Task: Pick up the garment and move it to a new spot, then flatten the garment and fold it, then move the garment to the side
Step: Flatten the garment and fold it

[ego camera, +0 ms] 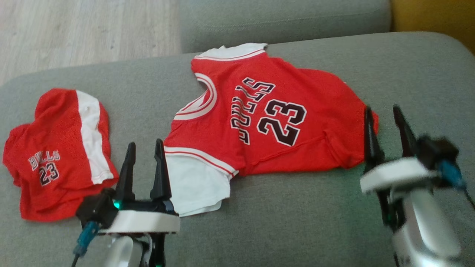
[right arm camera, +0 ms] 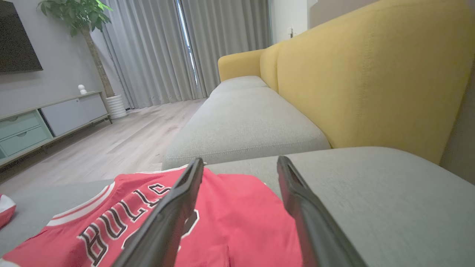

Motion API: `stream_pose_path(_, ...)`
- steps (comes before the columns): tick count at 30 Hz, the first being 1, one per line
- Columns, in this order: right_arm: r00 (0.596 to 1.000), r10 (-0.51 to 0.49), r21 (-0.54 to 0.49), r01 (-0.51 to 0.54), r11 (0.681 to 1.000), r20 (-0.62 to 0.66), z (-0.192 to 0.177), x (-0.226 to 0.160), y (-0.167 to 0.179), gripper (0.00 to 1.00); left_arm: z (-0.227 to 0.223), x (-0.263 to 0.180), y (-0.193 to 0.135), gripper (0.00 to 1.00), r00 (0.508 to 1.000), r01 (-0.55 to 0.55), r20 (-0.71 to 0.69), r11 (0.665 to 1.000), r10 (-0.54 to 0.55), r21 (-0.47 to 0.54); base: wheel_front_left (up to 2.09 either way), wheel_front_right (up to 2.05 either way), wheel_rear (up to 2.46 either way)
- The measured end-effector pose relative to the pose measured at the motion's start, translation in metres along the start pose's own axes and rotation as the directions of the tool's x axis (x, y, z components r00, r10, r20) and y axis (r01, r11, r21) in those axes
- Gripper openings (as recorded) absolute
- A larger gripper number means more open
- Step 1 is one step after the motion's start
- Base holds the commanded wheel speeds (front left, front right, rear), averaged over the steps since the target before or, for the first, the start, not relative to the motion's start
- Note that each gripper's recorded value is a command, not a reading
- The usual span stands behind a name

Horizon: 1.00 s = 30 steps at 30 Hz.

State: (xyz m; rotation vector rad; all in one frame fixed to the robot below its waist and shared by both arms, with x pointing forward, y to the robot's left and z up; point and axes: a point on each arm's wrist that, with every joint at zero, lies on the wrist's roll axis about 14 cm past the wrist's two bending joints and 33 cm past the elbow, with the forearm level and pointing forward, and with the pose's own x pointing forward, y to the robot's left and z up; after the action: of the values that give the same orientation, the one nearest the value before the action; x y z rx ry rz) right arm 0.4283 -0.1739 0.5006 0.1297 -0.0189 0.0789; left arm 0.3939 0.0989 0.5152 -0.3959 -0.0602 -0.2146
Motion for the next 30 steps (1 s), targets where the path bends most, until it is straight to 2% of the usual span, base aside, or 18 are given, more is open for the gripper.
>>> stream_pose_path(6, 0.999, -0.034, 0.056, 0.035, 0.998, -0.021, -0.017, -0.045, -0.004, 1.0, -0.01, -0.009, -0.004, 1.0, 0.999, 0.017, -0.031, 1.0, -0.017, -0.003, 0.0, 0.0, 0.0)
stream_pose_path(10, 0.999, -0.033, 0.066, 0.035, 0.997, -0.041, -0.026, -0.06, 0.0, 1.0, -0.017, -0.013, 0.0, 1.0, 0.999, 0.006, -0.051, 1.0, -0.006, -0.005, 0.0, 0.0, 0.0)
stream_pose_path(19, 1.0, -0.026, 0.065, 0.027, 0.998, -0.015, -0.018, -0.055, 0.002, 1.0, -0.028, -0.017, 0.001, 1.0, 0.996, 0.01, -0.088, 1.0, -0.009, 0.012, 0.0, 0.0, 0.0)
stream_pose_path(25, 0.999, -0.043, 0.065, 0.044, 0.997, -0.014, -0.018, -0.049, -0.004, 1.0, -0.071, -0.026, 0.001, 1.0, 0.973, 0.024, -0.232, 0.998, -0.011, 0.052, 0.0, 0.0, 0.0)
stream_pose_path(30, 0.999, -0.026, 0.067, 0.028, 0.997, -0.035, -0.026, -0.043, 0.001, 1.0, -0.104, -0.03, 0.017, 1.0, 0.923, -0.02, -0.38, 0.994, 0.059, 0.107, 0.0, 0.0, 0.0)
